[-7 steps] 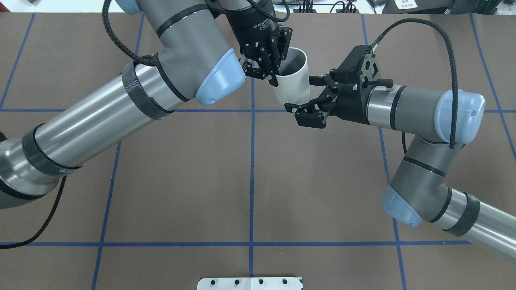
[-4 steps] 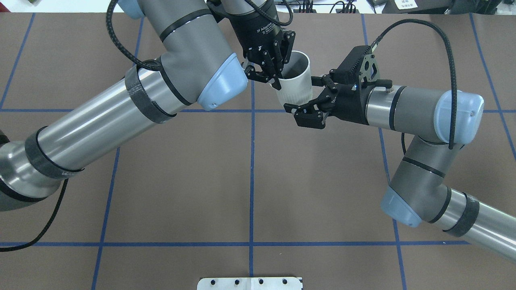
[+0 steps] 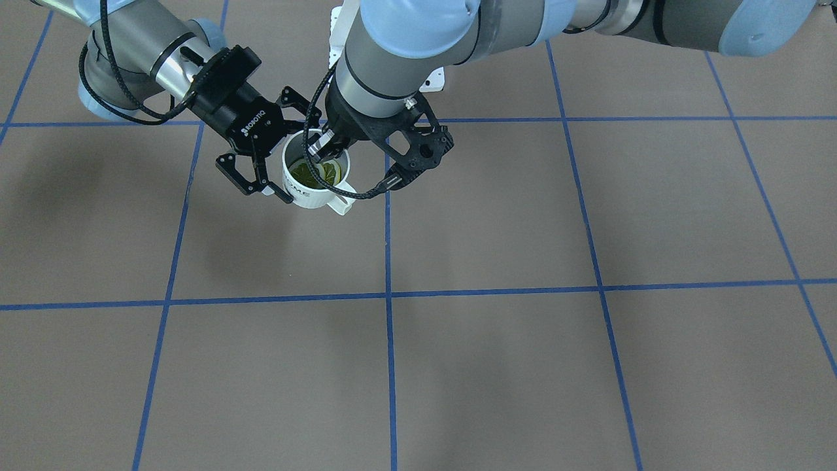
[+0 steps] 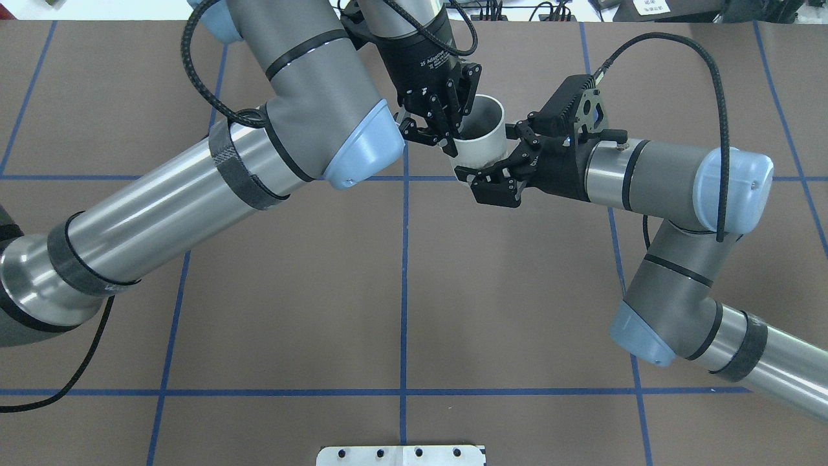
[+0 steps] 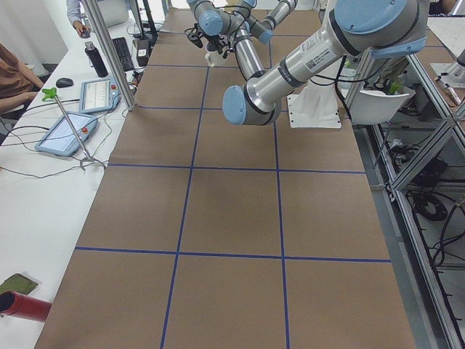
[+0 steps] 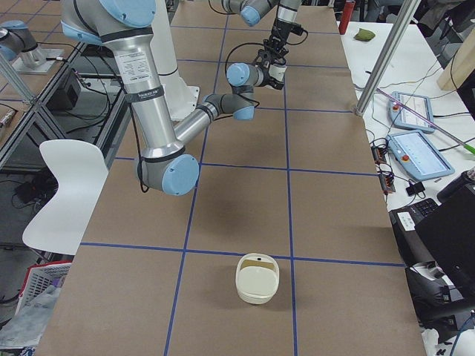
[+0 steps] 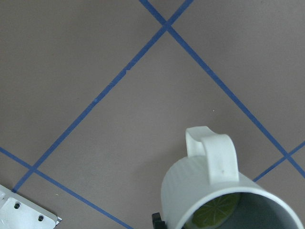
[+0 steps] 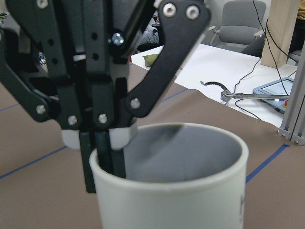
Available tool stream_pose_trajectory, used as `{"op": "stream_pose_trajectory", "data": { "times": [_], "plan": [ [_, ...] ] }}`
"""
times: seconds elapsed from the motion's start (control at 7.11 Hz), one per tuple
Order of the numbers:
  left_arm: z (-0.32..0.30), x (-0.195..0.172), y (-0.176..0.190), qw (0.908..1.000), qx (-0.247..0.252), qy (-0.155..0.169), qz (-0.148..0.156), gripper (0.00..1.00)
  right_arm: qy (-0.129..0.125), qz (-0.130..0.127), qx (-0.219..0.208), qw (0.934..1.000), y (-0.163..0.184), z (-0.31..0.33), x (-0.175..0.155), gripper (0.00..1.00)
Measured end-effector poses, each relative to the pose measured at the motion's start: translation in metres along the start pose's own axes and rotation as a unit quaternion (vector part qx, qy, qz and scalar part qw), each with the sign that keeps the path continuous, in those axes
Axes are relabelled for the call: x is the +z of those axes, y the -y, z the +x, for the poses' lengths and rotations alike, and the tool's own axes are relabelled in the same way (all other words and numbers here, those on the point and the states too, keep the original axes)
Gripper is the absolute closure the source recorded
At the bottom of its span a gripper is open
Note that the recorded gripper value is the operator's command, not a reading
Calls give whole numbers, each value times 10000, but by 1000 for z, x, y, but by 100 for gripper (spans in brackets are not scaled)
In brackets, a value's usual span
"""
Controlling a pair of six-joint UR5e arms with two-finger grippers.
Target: Left arm hands cup to right arm to dump lemon
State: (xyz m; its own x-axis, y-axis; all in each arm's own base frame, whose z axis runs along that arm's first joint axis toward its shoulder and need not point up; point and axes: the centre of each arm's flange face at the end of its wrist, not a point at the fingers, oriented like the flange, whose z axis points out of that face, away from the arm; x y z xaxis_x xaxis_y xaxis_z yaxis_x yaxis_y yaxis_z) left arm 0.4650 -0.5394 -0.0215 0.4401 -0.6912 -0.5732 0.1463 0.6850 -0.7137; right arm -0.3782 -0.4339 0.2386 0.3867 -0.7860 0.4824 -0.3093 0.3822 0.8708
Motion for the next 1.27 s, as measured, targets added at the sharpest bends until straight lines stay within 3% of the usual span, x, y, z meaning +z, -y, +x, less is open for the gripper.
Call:
{"op": "stream_pose_trajectory", "data": {
  "times": [1.27],
  "plan": [
    [-1, 1, -3, 9999, -8, 37, -104, 100, -32, 55, 23, 10000, 1, -4, -1, 2]
  ]
}}
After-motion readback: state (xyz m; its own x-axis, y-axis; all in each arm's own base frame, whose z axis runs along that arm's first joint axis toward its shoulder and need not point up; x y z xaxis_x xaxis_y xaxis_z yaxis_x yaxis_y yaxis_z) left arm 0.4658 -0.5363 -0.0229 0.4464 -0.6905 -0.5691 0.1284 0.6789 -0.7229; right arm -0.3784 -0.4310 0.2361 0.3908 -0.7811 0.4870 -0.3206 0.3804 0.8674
